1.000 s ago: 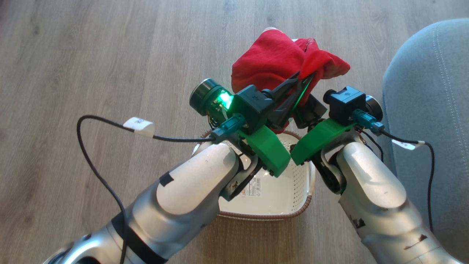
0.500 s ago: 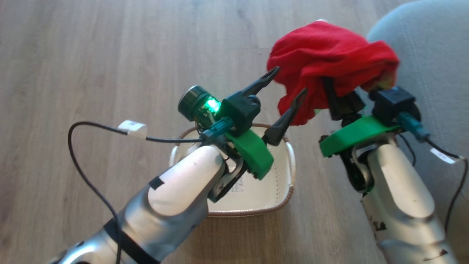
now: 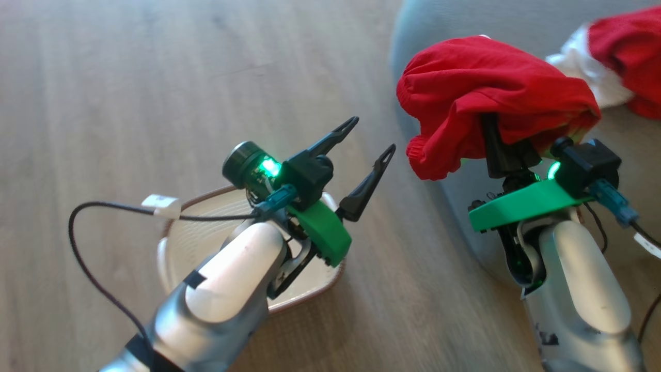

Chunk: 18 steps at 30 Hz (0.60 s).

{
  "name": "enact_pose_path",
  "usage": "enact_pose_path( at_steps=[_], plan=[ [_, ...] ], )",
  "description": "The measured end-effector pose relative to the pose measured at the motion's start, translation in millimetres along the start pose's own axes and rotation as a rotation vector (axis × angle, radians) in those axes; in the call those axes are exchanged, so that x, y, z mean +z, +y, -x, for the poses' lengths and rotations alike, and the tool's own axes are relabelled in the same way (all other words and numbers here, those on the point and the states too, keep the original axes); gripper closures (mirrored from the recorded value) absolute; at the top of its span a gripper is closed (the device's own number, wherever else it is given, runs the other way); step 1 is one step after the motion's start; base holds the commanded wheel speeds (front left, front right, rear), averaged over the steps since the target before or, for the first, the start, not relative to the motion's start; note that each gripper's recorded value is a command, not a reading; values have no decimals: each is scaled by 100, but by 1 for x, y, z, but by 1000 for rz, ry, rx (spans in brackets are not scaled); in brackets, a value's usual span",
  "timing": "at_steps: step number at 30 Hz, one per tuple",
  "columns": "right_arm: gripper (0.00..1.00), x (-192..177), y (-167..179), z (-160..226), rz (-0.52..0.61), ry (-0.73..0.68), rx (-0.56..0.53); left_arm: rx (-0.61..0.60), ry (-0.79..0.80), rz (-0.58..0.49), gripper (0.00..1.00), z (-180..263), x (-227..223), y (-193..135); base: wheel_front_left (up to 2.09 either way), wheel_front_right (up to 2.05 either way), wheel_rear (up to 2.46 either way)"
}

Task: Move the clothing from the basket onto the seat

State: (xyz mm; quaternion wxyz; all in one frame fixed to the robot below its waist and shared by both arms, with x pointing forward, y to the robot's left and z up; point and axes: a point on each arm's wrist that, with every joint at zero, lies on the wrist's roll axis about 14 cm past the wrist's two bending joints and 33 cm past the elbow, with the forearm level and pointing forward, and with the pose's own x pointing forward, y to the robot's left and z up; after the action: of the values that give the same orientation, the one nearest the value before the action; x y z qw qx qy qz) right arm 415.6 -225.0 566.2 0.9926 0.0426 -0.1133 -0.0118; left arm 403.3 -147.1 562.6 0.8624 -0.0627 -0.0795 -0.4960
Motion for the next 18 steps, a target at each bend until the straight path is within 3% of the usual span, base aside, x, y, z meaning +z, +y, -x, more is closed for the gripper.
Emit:
enact_pose_path(
  at_steps=[12,18],
  plan=[
    [100,32,-92,86,63,-34,-313,-196,3,62,0,-29,-21,-60,0,0,0],
    [100,26,-106,106,92,-5,-379,-225,10,76,0,-33,-31,-62,0,0,0]
  ],
)
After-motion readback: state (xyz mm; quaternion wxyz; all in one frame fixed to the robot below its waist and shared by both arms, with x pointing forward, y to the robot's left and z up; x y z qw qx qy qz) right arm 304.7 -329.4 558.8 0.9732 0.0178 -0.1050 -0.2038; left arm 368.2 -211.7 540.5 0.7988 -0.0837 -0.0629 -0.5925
